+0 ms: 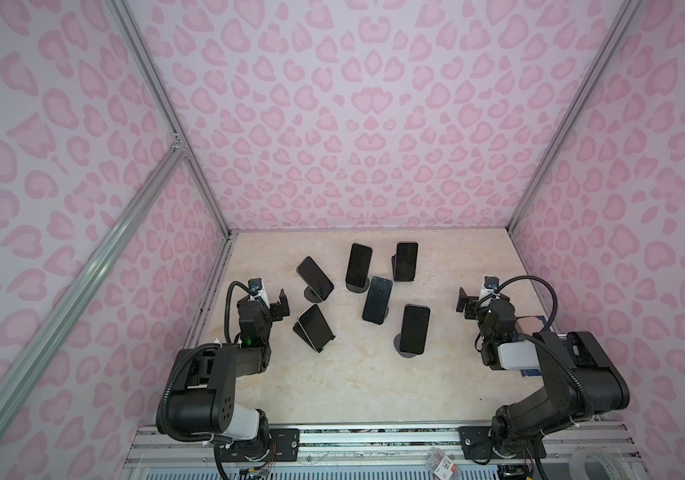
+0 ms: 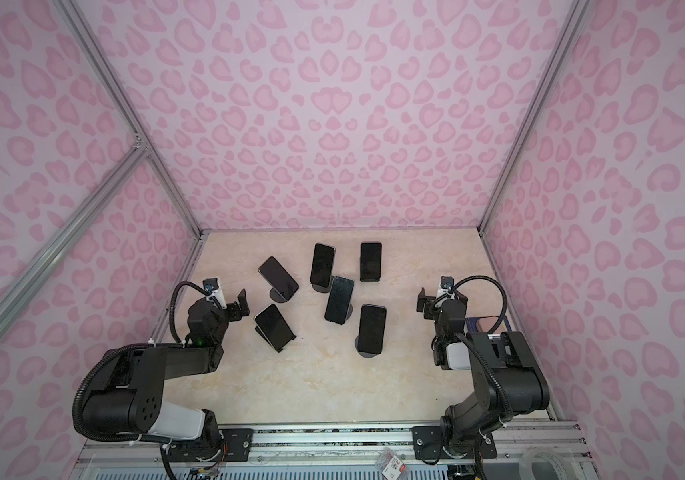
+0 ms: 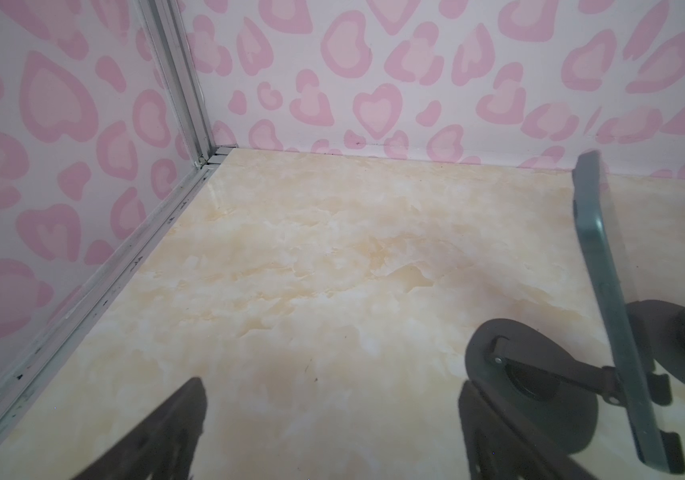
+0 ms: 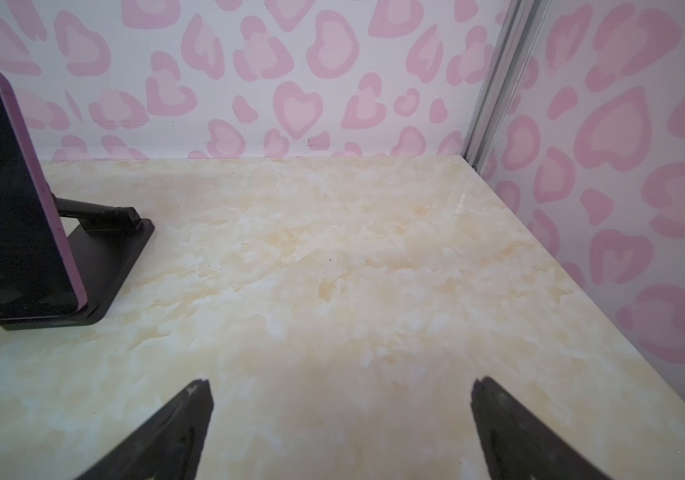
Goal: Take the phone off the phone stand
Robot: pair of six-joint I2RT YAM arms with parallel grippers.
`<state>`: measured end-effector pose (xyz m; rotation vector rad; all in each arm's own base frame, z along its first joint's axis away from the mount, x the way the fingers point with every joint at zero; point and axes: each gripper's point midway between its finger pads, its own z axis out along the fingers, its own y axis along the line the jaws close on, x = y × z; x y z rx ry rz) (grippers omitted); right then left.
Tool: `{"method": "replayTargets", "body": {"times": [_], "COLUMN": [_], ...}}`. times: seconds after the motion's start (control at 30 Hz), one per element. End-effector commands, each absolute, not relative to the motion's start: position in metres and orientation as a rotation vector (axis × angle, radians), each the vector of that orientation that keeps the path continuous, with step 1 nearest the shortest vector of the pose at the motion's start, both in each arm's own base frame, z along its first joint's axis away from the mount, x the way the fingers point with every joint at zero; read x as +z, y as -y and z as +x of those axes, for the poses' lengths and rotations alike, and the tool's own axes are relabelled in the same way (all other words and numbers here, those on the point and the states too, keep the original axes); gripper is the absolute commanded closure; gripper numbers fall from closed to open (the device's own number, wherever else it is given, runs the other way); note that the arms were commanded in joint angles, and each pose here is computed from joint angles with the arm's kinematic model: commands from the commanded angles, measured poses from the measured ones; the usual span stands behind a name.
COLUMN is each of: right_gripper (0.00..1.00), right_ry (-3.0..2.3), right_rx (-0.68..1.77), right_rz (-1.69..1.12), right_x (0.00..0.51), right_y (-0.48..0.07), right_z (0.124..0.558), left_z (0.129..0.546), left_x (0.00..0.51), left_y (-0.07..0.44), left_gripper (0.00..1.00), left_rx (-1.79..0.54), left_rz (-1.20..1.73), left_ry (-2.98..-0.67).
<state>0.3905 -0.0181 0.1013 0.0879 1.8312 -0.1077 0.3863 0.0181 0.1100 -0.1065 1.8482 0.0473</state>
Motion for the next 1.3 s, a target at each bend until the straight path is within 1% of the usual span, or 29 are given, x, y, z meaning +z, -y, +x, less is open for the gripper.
{"method": "replayTargets", "body": {"times": [0.0,1.27], "right_gripper": [0.00,0.00], "right_ry": [-1.830,-1.822], "right_rx": [-0.123,-0.144], "right_rz": [0.089,0.087], "right_x": [0.1015,0.1022], "right_y": [0.0195,0.0176], "right_z": [0.3909,0.3892], "left_z": [0.3884,0.3888], "left_x": [0.1159,0.1169], "left_y": [-0.0167,-0.0169], "left_gripper": [0.02,0.02], "left_rx": [0.040,0.041], "left_rz": [-0.098,-0.099], "left_ry": [-1.825,-1.822]}}
